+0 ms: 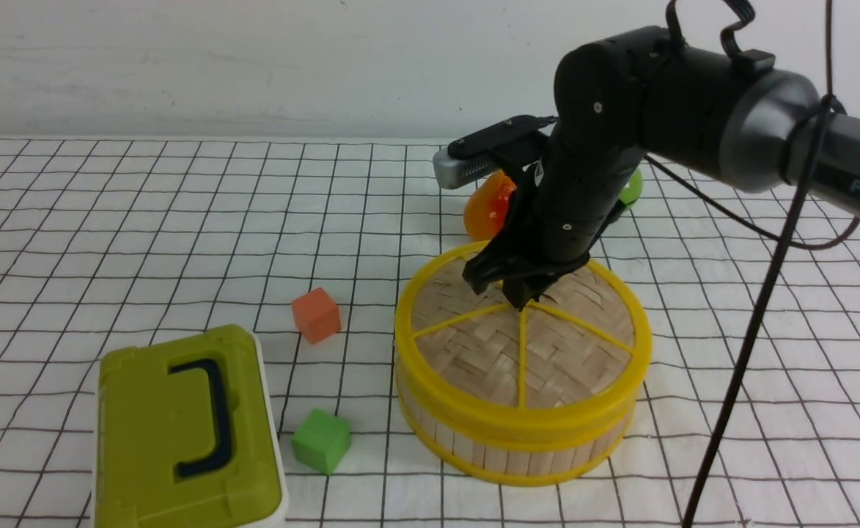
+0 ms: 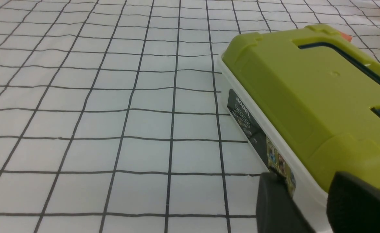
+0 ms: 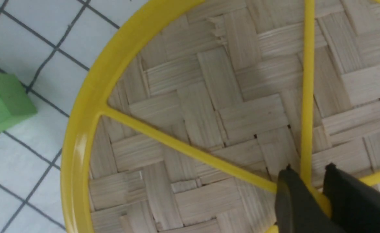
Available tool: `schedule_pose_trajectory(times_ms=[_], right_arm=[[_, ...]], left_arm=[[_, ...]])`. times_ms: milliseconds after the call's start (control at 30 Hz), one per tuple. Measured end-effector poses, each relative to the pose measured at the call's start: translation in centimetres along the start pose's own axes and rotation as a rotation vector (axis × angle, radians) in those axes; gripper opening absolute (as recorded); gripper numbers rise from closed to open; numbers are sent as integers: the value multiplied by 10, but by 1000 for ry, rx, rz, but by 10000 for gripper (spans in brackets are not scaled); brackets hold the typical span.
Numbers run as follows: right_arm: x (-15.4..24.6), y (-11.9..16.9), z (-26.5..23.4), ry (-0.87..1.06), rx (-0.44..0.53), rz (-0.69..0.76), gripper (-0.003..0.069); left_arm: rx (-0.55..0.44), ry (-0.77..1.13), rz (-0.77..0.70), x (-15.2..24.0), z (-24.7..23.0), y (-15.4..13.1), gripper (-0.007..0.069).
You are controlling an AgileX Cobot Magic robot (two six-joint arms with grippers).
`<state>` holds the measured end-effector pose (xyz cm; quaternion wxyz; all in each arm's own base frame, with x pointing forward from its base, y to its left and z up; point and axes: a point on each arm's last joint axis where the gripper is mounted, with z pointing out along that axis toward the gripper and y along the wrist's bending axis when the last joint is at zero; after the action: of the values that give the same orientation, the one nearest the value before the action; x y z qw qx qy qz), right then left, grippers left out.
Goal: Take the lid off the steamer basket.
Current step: Use the right arm to lift the lid of the steamer, then use the right arm to place the steamer lid on the table
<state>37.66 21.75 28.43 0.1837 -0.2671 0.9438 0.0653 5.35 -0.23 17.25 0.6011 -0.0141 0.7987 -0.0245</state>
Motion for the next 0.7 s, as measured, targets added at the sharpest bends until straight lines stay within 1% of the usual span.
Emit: schedule_pose_trajectory(times_ms=[67, 167, 200, 233, 267, 333, 367, 433, 500, 533, 600, 667, 700], right_arm=[[1, 0, -15, -10, 10, -12, 103], [7, -2, -77, -102, 64, -42, 103], [9, -4, -91, -122, 82, -44, 103], [11, -5, -94, -123, 85, -44, 103], [20, -11, -123, -155, 116, -36, 103], [26, -15, -140, -175, 131, -24, 103], [33, -26, -157, -200, 154, 6, 103], [46, -41, -175, -225, 185, 48, 103], [68, -60, -183, -210, 217, 113, 103], [70, -62, -183, -206, 220, 119, 103], [99, -84, -183, -189, 242, 215, 103], [114, -98, -175, -201, 251, 273, 103], [116, -99, -173, -194, 250, 280, 103]], left_arm=[[0, 0, 0, 0, 0, 0, 239], [0, 0, 0, 0, 0, 0, 239], [0, 0, 0, 0, 0, 0, 239], [0, 0, 0, 0, 0, 0, 239], [0, 0, 0, 0, 0, 0, 239], [0, 0, 0, 0, 0, 0, 239], [0, 0, 0, 0, 0, 0, 239], [0, 0, 0, 0, 0, 0, 239], [0, 0, 0, 0, 0, 0, 239], [0, 0, 0, 0, 0, 0, 239], [0, 0, 0, 0, 0, 0, 239], [0, 0, 0, 0, 0, 0, 239], [0, 0, 0, 0, 0, 0, 239]])
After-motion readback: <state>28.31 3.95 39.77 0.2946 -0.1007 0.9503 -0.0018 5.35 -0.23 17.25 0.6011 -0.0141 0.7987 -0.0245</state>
